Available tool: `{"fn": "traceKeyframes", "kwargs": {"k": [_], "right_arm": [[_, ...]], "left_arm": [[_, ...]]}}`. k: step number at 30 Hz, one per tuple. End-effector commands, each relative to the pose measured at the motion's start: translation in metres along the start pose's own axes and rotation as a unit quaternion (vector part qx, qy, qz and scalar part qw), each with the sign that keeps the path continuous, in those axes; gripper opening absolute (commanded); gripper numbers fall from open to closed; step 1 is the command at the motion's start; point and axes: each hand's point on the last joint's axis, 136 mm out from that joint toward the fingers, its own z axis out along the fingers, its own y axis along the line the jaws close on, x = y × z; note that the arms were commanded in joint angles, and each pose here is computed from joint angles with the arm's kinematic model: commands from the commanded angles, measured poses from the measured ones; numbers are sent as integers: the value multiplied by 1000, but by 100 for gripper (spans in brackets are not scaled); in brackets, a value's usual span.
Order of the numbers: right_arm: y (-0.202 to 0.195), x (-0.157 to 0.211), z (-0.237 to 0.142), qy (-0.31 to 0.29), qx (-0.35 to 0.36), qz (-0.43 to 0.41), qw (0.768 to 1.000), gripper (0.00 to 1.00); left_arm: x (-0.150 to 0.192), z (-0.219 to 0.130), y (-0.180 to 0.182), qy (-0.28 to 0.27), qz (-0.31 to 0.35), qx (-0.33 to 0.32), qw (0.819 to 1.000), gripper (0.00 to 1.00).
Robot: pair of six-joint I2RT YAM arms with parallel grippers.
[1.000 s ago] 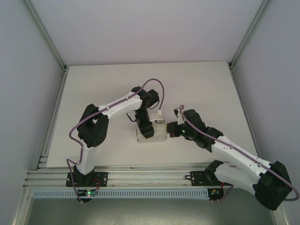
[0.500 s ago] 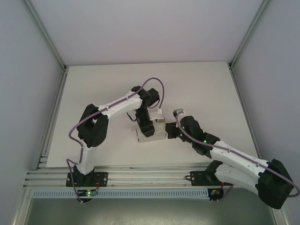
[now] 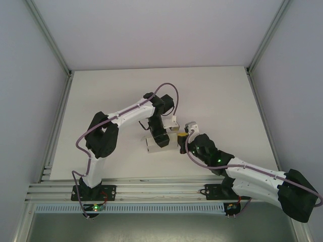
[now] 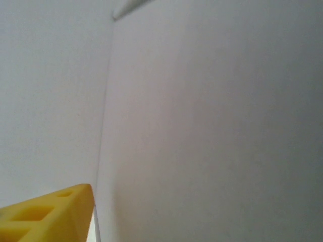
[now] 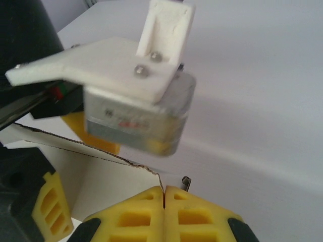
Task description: Assemble paper box
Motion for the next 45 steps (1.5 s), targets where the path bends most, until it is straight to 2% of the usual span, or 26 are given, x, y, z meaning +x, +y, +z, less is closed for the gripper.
{"fn": "traceKeyframes", "kwargs": {"k": [1, 3, 4, 7, 13, 15, 18, 21, 25, 28, 30, 31, 35, 37, 38, 40, 45], "right_arm": [[-15, 37, -1, 45, 33, -23, 998, 0], [-13, 36, -2, 44, 34, -24, 998, 0], [-12, 36, -2, 44, 33, -25, 998, 0], [-13, 34, -3, 41, 41, -23, 998, 0], [-13, 32, -4, 40, 56, -14, 998, 0], [-13, 31, -4, 41, 58, -16, 997, 0], [-13, 32, -4, 44, 63, -15, 997, 0], [-16, 38, -3, 54, 71, -18, 996, 0], [-11, 27, -2, 50, 74, -22, 996, 0], [-10, 27, -1, 61, 79, -29, 995, 0], [-9, 28, -1, 69, 79, -32, 994, 0], [-10, 29, -1, 73, 81, -34, 993, 0], [-10, 29, -3, 77, 83, -32, 993, 0], [-10, 29, -4, 74, 82, -29, 993, 0], [-11, 29, -5, 73, 84, -26, 993, 0], [-11, 29, -6, 73, 83, -24, 994, 0], [-12, 30, -7, 74, 85, -23, 993, 0]], "left_arm": [[-29, -12, 9, -47, 6, -34, 998, 75], [-34, -20, 7, -59, 8, -36, 998, 79], [-37, -24, 6, -65, 9, -38, 997, 99], [-42, -37, -4, -83, 17, -27, 996, 100], [-46, -68, -7, -128, 8, -67, 989, 100], [-46, -83, -1, -155, -6, -104, 982, 100], [-38, -112, 10, -195, -68, -174, 963, 100], [-5, -136, 16, -232, -150, -240, 931, 100], [47, -132, 5, -289, -215, -251, 899, 100], [73, -116, -5, -302, -253, -230, 890, 92], [72, -108, -13, -317, -247, -202, 893, 76], [72, -106, -15, -318, -251, -192, 894, 72], [66, -96, -9, -294, -247, -198, 902, 67], [62, -86, -6, -271, -247, -192, 910, 60], [59, -81, -7, -263, -247, -184, 914, 52], [53, -73, -11, -256, -238, -165, 922, 50], [52, -70, -11, -255, -246, -161, 921, 43]]}}
